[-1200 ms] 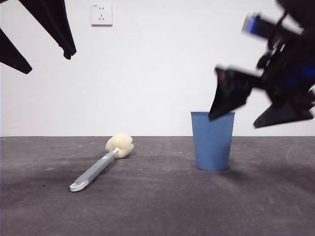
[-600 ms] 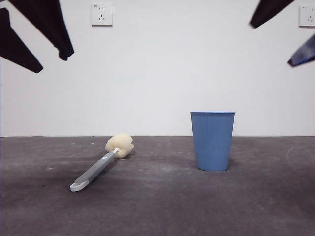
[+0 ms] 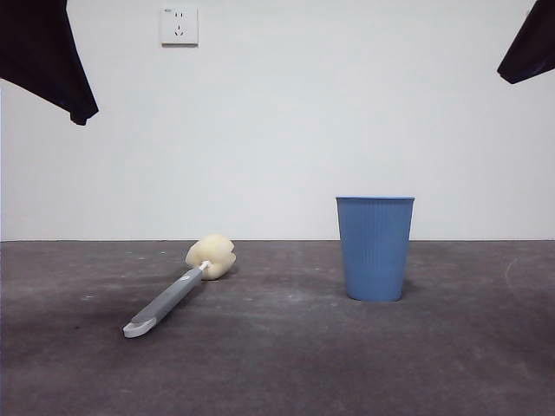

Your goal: Pick up the cup brush,pick up the cup,insert the brush into the cup,clean the cup,put the cup brush back,put the cup back to the fixed position on the table

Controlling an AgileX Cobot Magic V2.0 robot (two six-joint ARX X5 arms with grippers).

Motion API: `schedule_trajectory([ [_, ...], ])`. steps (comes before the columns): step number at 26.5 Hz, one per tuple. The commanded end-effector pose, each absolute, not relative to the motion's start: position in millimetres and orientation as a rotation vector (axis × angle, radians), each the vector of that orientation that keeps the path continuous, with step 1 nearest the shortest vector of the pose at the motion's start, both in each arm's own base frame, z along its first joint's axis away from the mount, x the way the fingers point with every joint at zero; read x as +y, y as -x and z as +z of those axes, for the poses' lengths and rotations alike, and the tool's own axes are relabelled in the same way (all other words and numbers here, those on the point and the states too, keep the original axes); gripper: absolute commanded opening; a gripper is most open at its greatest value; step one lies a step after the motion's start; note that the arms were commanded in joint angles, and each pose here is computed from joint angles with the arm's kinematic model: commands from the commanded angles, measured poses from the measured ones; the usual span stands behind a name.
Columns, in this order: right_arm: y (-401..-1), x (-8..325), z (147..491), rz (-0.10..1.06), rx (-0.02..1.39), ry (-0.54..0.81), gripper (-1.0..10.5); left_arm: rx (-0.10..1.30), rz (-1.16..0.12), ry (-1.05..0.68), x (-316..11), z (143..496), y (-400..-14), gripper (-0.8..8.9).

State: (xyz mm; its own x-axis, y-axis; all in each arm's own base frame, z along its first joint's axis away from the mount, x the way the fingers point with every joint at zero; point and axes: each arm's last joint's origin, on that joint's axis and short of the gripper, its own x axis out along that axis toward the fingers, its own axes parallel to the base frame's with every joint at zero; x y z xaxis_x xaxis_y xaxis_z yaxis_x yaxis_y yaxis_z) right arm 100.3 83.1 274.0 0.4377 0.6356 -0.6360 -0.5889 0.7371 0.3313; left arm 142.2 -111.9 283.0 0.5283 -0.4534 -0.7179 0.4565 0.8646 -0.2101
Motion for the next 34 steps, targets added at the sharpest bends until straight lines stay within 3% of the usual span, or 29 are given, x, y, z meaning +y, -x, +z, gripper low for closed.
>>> schedule_trajectory([
  [1,-100.1,83.3,275.7,0.765,0.811,-0.071,0.0,0.855,-0.543,-0.017,-111.9,280.6,-142.4,-0.04],
  [5,-100.1,83.3,275.7,0.765,0.811,-0.071,0.0,0.855,-0.546,-0.017,-112.0,280.7,-142.1,-0.04],
  [7,-100.1,83.3,275.7,0.765,0.811,-0.071,0.0,0.773,-0.504,-0.037,-104.6,288.3,-141.0,-0.04],
  [12,-100.1,83.3,275.7,0.765,0.811,-0.071,0.0,0.199,-0.392,0.011,-62.6,326.0,-143.2,-0.04],
  [14,-100.1,83.3,275.7,0.764,0.811,-0.071,0.0,0.007,-0.289,0.052,-40.5,322.1,-132.7,-0.04],
  [16,-100.1,83.3,275.7,0.765,0.811,-0.071,0.0,-0.095,-0.193,0.063,-23.9,303.4,-119.1,-0.04],
  [22,-100.1,83.3,275.7,0.765,0.811,-0.071,0.0,-0.101,-0.034,0.065,-4.8,236.7,-99.1,-0.04],
  [34,-100.1,83.3,275.7,0.764,0.811,-0.071,0.0,0.014,0.021,0.158,0.3,166.0,-98.7,-0.04],
])
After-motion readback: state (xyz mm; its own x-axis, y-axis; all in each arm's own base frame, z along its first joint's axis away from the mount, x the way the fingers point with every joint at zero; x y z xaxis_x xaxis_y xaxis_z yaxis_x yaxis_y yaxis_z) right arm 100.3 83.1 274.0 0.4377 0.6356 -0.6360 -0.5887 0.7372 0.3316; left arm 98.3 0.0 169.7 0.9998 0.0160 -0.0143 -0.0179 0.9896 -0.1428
